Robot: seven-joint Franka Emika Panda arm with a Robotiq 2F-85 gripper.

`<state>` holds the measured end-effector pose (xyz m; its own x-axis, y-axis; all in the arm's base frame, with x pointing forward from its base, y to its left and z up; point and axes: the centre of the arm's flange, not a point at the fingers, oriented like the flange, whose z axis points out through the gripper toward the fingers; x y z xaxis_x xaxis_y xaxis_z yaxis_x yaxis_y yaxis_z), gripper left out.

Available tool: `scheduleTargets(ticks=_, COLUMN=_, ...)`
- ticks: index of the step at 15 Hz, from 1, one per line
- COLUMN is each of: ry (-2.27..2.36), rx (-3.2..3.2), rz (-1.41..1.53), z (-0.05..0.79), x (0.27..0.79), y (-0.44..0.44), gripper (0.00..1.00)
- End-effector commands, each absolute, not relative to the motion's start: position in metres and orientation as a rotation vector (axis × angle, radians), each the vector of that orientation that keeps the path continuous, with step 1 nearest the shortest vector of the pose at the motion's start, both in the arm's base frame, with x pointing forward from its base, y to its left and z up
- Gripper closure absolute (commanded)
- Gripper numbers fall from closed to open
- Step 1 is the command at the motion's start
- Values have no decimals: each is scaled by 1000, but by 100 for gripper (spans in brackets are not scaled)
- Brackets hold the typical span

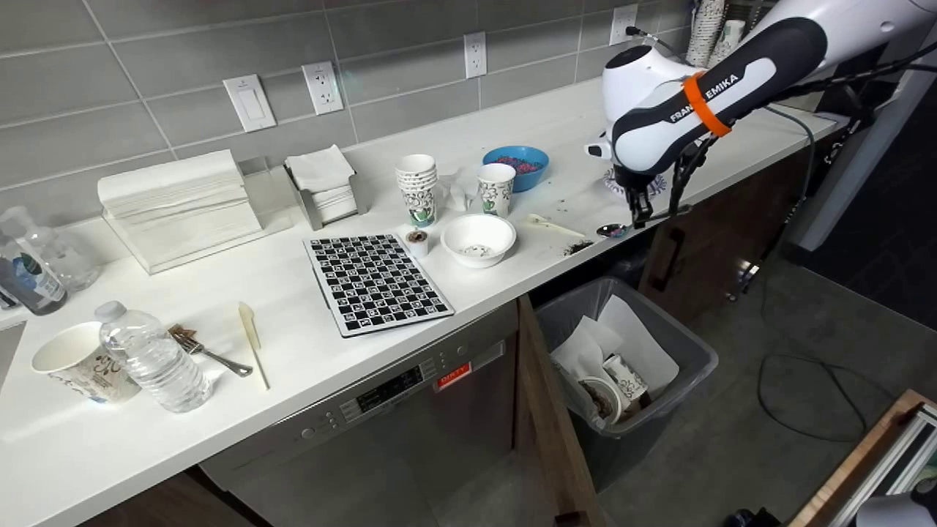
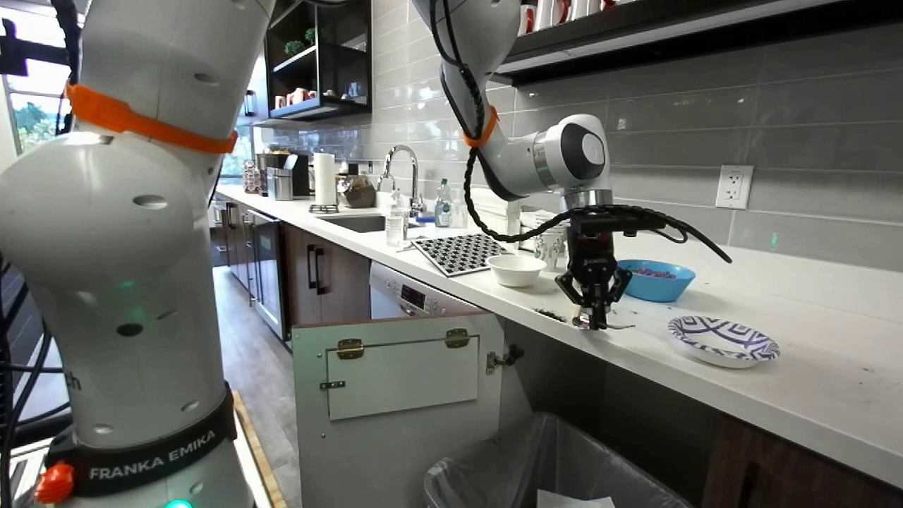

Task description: Pick up some cereal from the blue bowl and place it on the silver spoon then pour the cereal from the spoon into the bin.

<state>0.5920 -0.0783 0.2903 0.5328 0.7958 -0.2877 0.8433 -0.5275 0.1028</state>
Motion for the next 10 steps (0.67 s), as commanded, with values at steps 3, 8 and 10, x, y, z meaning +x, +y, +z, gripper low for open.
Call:
scheduleTargets(ticks=3, ry=1393, rx=2459, rz=-444, z=289, x=582, y=-69, gripper=98)
scheduleTargets(ticks=8, ry=1368, rx=2424, rz=-605, z=289, x=575, y=-64, gripper=98)
scheduleTargets(ticks=10, ry=1358, rx=2415, rz=-670, z=290, x=571, y=-62, gripper=98)
